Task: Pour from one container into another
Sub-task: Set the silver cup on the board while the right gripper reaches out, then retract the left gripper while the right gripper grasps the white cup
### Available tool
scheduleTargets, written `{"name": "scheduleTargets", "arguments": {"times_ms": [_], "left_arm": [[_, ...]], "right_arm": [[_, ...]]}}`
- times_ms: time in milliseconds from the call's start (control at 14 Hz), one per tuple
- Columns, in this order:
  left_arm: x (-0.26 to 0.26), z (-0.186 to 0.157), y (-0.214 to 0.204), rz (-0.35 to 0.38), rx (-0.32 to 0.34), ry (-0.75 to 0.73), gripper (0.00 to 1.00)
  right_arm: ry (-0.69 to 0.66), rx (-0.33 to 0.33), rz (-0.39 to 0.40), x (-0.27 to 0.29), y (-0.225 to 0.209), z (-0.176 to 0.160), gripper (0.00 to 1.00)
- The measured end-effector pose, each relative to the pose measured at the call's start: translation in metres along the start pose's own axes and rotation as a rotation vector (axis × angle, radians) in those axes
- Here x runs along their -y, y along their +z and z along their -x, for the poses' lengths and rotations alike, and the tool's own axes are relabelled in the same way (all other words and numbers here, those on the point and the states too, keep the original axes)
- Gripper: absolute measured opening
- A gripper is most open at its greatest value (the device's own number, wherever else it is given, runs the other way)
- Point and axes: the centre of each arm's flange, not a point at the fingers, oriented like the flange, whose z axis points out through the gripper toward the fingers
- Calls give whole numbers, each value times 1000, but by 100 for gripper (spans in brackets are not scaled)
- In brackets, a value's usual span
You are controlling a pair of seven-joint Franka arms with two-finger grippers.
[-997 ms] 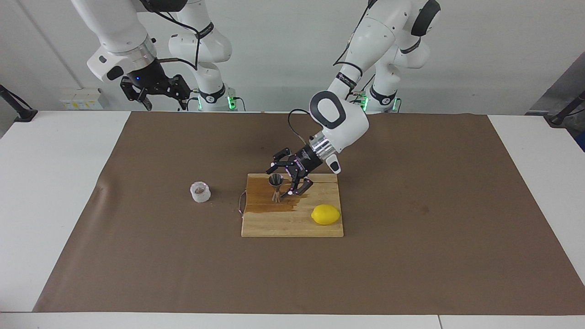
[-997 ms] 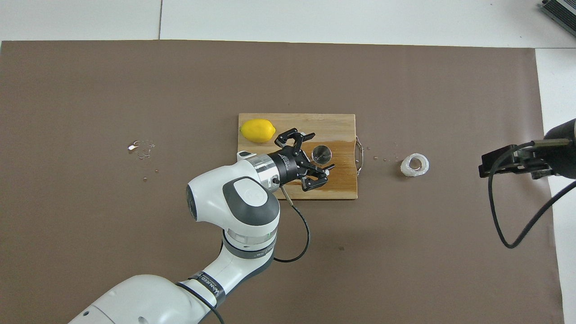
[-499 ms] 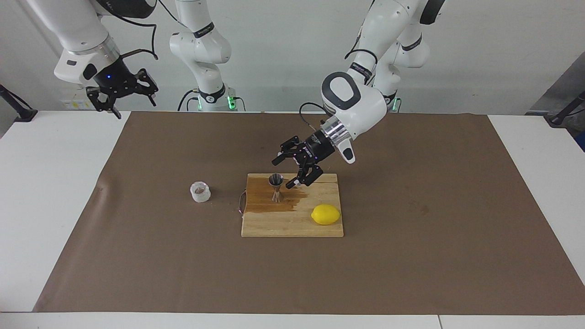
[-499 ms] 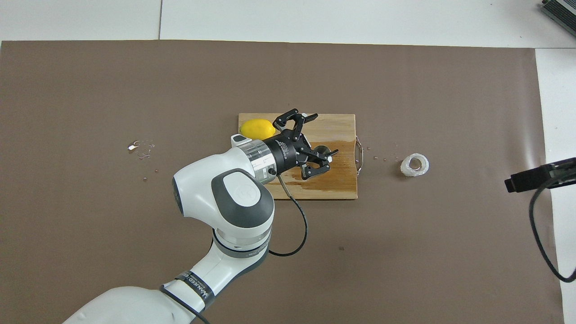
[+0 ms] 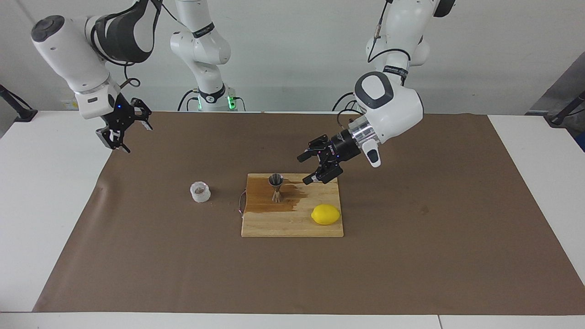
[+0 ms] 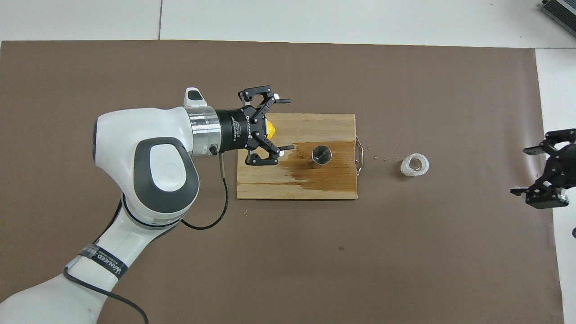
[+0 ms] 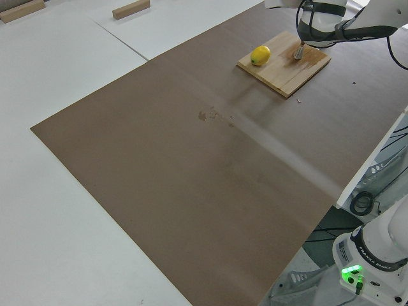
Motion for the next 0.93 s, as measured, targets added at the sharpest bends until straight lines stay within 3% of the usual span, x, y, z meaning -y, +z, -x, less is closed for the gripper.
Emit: {"name": "scheduleTargets", "arguments": {"times_ms": [285,570,712,926], "left_arm": [[6,-5,-27,-276,-182,233,100],[12,-2,-47,-420,-365,393,100],[20,14,-58,-490,-473,493,100],[30,37,-78,-568,-543,646,100]], "right_arm": [[-114,-227,-48,-37,92,29,100],[-103,-388,-89,-41,141,18,100],[-106,-425,-113,-38,157,2,100],[-127,-505,-153,-34,195,-4,100]]}}
